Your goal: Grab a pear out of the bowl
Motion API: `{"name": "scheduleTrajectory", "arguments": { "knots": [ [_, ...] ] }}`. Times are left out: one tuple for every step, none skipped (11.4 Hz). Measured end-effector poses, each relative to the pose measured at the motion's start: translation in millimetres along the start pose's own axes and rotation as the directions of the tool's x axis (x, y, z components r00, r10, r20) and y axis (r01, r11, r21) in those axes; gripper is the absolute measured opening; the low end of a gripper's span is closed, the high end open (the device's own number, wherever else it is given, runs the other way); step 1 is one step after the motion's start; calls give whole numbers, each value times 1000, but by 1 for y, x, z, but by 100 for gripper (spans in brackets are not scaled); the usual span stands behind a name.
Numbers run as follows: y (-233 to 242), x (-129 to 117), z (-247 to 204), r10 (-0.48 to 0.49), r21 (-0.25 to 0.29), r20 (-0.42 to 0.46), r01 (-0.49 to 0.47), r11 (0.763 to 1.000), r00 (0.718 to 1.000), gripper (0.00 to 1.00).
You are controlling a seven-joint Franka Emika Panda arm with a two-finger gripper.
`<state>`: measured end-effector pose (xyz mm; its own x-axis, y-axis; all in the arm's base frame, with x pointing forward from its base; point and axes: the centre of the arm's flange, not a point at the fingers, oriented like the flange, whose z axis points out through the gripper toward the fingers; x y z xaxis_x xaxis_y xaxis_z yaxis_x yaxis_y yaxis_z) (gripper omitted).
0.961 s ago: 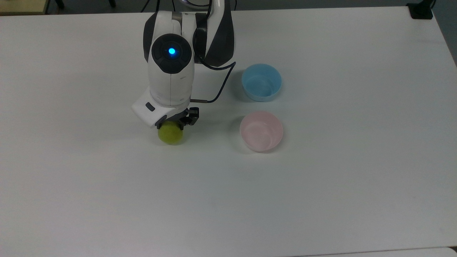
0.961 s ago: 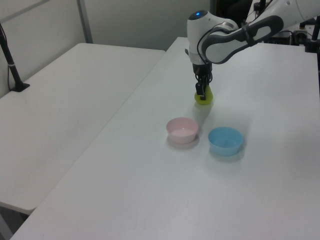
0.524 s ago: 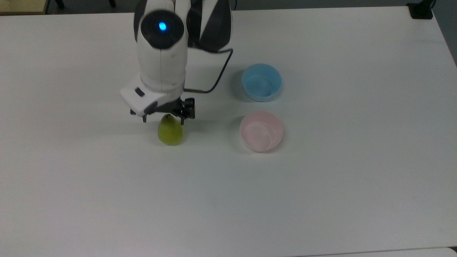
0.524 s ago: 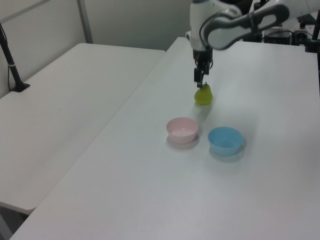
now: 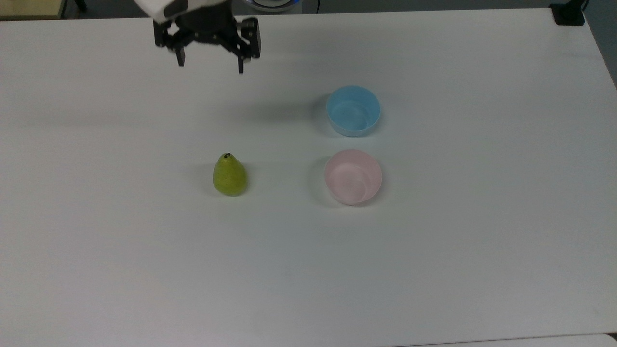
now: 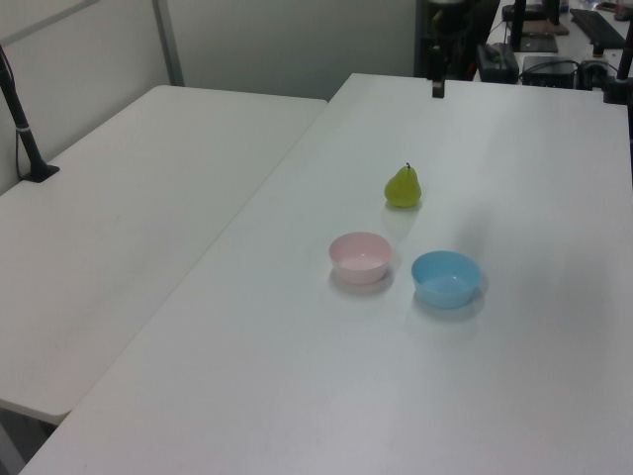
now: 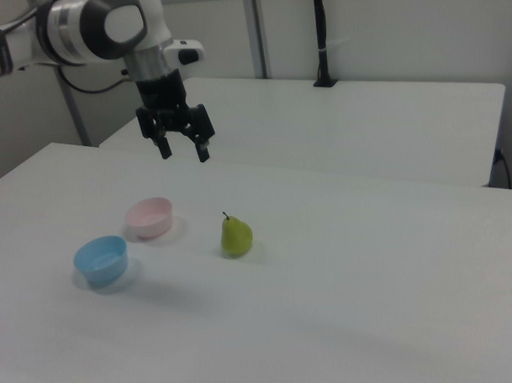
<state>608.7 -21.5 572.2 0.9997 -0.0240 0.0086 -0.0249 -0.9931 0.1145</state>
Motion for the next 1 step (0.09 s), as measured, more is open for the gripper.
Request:
{"name": "scheduleTrajectory", "arguments": {
  "knots": [
    [-1, -7, -7, 0, 15, 7, 0, 1000, 1000, 100]
  ]
}}
